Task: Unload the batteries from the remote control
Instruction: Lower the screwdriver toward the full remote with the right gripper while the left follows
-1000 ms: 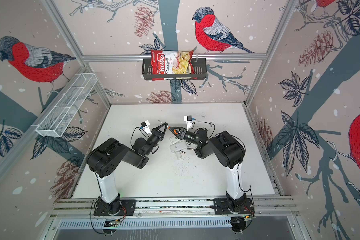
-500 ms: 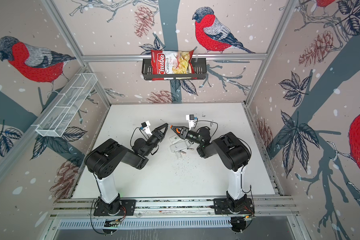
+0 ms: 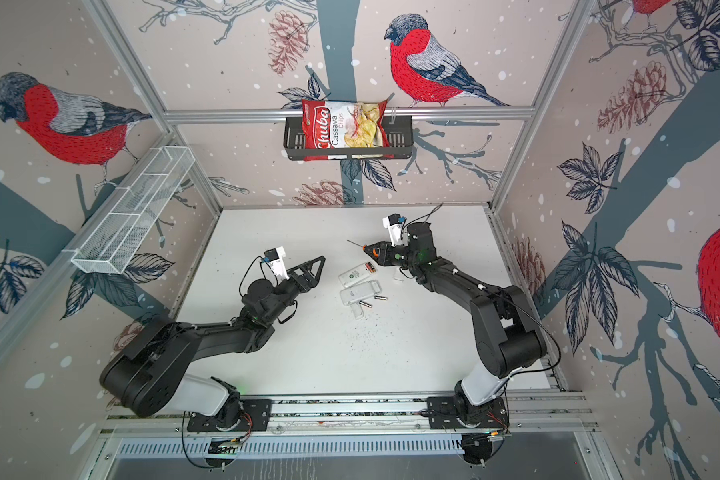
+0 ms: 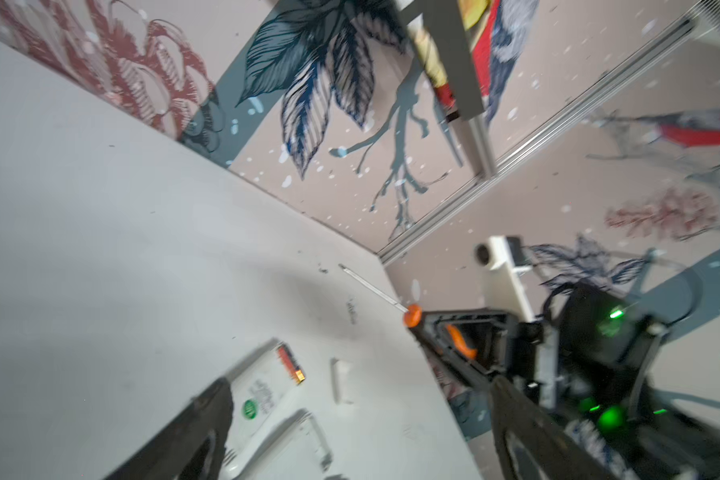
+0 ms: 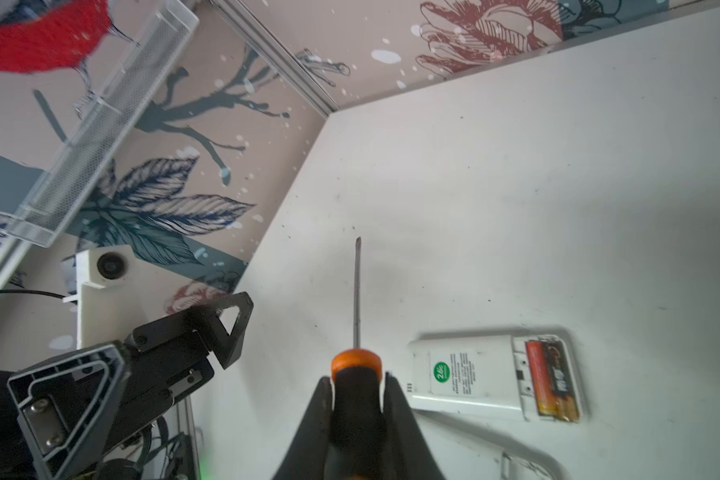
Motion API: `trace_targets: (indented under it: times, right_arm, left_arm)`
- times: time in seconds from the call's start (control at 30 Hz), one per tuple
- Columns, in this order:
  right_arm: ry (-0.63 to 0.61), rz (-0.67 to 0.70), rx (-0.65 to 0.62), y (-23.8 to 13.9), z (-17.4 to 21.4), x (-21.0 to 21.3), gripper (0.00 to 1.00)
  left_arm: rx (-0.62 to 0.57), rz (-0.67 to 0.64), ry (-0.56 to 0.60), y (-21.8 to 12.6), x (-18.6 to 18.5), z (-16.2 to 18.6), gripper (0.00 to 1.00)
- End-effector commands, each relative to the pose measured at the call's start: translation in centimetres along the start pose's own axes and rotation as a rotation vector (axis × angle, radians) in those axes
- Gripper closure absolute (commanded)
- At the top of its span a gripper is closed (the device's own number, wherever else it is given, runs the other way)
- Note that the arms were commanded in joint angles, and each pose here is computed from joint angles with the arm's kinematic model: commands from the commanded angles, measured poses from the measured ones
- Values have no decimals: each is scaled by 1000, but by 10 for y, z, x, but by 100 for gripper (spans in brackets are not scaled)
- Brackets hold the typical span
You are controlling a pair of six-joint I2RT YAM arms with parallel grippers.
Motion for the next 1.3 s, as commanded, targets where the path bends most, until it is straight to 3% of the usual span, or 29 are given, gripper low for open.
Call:
trace_targets:
  times: [0.0,0.3,0.5,0.73,1.27]
  right_arm:
    - [29,114,243,-7,20,-8,100]
    - [14,234,373,-11,1,-5,100]
    - [-4,291,389,-14,-4,-10,100]
    - [5,307,383,-14,4,-21,100]
    - [-3,319,354,-14,9,-27,100]
  left_arm:
    - [167,-182,175,4,18,17,7]
    - [362,-336,348,19,25,33,14]
    - [508,-346,397,33,28,56,16]
    - [670,-466,471,55,38,81,15]
    - [722,-565,520,82,53,89,17]
Point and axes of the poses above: each gripper's point midway between its finger pads, its own y axis out along the fingers, its own x axis along the line the jaws close on, z = x × y, the point moved 10 cm from there along -y, back along the fingers, and after that the axes turned 3 degrees about -y, right-handed, at the moved point
